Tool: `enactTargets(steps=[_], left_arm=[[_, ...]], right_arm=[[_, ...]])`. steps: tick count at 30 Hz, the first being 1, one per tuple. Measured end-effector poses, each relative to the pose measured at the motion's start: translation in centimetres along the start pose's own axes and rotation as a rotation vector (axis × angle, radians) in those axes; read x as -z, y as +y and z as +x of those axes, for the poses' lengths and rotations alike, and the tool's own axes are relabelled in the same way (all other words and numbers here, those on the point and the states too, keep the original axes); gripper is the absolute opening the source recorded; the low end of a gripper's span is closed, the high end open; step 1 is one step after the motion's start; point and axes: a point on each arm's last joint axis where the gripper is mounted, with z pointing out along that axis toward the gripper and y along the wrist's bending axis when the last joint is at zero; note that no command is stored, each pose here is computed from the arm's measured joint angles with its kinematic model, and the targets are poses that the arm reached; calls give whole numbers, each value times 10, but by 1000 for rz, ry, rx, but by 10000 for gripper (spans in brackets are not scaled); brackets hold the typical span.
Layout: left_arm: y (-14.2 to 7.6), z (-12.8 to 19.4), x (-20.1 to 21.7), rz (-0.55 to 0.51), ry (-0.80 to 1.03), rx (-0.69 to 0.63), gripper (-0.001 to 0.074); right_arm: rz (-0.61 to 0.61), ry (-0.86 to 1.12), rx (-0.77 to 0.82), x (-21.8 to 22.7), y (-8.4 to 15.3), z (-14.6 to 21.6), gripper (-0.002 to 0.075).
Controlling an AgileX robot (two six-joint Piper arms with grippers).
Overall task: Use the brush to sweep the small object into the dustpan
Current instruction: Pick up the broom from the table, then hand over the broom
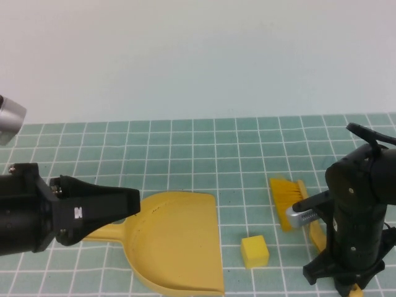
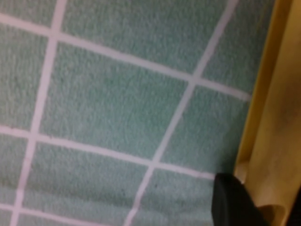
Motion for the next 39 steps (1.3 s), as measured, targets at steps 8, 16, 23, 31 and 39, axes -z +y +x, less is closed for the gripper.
enactTargets(steps=[8,16,23,31,39], left_arm=[[4,3,-5,20,73,132,155],[17,-22,-26,182,-21,394,501],[27,-29,-73,337,-9,484,532],[20,-10,-150,286,168,426,455],[15,-19,-177,306,198,395,449]], right_arm=[[1,-83,4,59,-8,16,183],[-83,-277,16,148,-18,65,183],[-229,-361,47,177,-8,96,183],[-267,-355,144,180,23,107,183],[-267,-354,144,181,27,110,182]])
